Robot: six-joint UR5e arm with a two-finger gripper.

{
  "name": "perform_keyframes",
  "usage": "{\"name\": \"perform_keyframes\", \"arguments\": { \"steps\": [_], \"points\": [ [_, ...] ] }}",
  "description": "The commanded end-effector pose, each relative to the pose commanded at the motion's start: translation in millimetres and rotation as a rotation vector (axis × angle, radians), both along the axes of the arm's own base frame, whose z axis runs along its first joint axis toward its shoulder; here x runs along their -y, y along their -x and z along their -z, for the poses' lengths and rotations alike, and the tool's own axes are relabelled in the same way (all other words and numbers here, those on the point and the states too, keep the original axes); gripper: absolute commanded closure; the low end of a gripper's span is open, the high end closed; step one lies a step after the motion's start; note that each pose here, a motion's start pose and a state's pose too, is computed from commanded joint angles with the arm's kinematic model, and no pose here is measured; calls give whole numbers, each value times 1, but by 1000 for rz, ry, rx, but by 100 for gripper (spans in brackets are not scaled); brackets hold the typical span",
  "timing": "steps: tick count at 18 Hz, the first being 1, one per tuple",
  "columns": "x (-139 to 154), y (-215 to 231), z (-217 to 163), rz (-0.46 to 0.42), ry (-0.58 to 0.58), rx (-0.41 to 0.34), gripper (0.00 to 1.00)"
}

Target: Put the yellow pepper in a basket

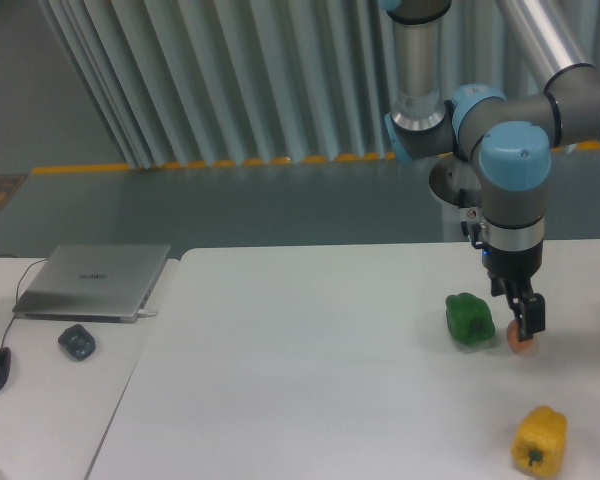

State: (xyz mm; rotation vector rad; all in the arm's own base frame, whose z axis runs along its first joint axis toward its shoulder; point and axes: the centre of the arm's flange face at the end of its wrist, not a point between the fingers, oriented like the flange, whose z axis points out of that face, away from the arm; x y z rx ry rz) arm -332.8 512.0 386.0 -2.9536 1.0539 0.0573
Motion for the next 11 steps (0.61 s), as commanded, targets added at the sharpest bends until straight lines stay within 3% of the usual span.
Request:
{"name": "perform_keyframes", "arguments": {
  "steps": [5,11],
  "points": [
    [-2,0,2,-11,-2,-1,0],
    [-7,-14,13,-101,-2,16,0]
  ]
}}
